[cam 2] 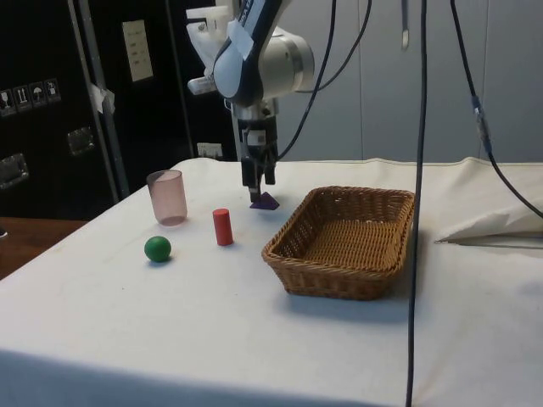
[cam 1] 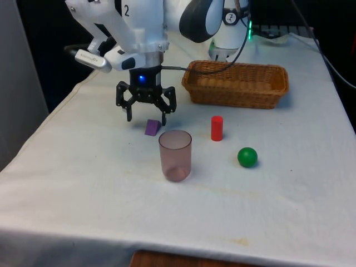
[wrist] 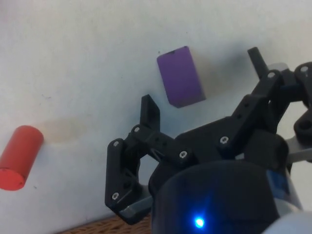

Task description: Pick up the triangular block and place it into the basket.

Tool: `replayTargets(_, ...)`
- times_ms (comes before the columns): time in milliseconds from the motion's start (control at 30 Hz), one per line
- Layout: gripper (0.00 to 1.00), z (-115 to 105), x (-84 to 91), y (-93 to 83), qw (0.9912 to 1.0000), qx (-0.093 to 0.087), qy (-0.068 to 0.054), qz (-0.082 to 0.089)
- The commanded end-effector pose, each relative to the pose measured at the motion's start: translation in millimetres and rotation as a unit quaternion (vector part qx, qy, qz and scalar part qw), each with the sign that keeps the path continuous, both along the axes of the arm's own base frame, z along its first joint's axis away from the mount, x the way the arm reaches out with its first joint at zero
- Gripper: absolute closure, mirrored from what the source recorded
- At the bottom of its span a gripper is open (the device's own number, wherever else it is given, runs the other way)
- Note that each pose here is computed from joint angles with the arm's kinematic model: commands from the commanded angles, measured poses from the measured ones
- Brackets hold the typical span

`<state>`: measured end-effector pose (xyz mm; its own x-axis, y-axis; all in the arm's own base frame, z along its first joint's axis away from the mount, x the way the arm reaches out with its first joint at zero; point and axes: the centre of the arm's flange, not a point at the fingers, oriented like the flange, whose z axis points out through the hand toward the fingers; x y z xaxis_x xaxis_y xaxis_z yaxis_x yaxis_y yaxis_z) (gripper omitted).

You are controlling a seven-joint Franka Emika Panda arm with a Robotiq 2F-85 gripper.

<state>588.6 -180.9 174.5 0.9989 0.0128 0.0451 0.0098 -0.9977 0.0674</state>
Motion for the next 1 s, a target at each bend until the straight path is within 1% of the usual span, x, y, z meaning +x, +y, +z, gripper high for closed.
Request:
replayTargets(0, 0.0, -1.3, 1.3, -1.6, 0.99999, 0.002, -0.002, 0.001)
replayTargets(33, 0.0, -1.7, 1.8, -1.6, 1.0, 0.002, -0.002, 0.002)
replayTargets(67, 0.07, -2.1, 2.2, -2.8, 1.0, 0.001, -0.002, 0.001)
replayTargets(167, 0.23, -3.0, 2.5, -2.8, 1.0, 0.0, -0.002, 0.002)
replayTargets(200, 0.29, -2.5, 1.2, -2.4, 1.0, -0.002, 0.001, 0.0)
replayTargets(233, 0.29, -3.0, 2.5, -2.8, 1.0, 0.0, -0.002, 0.002)
replayTargets(300, 0.38, -3.6, 2.4, -2.8, 1.0, 0.0, -0.001, 0.002)
replayTargets(333, 0.46, -3.2, 2.6, -3.4, 1.0, 0.0, -0.002, 0.001)
replayTargets(367, 0.56, -3.2, 2.6, -3.4, 1.0, 0.0, -0.002, 0.001)
replayTargets(433, 0.65, -3.8, 2.4, -3.4, 1.0, 0.0, -0.001, 0.001)
replayTargets(467, 0.67, -3.8, 2.4, -3.4, 1.0, 0.0, -0.001, 0.001)
replayTargets(500, 0.67, -2.7, 1.4, -2.4, 1.0, -0.003, 0.001, 0.0)
replayTargets(533, 0.67, -3.4, 2.8, -3.4, 1.0, 0.0, -0.002, 0.001)
replayTargets(633, 0.67, -1.9, 2.8, -3.1, 1.0, -0.001, -0.001, 0.002)
replayTargets(667, 0.67, 6.0, 3.8, -3.5, 0.99999, -0.003, -0.002, 0.001)
replayTargets(733, 0.67, 12.8, 5.0, -3.1, 0.99999, -0.003, -0.004, 0.001)
replayTargets(767, 0.67, 6.2, 5.9, -3.2, 0.99998, -0.003, -0.005, 0.0)
replayTargets(800, 0.67, 15.9, 5.5, -3.2, 0.99998, -0.004, -0.004, 0.001)
replayTargets(933, 0.67, 29.5, 7.3, -2.6, 0.99996, -0.003, -0.008, 0.002)
replayTargets(967, 0.67, 35.9, 8.1, -2.2, 0.99995, -0.003, -0.009, 0.003)
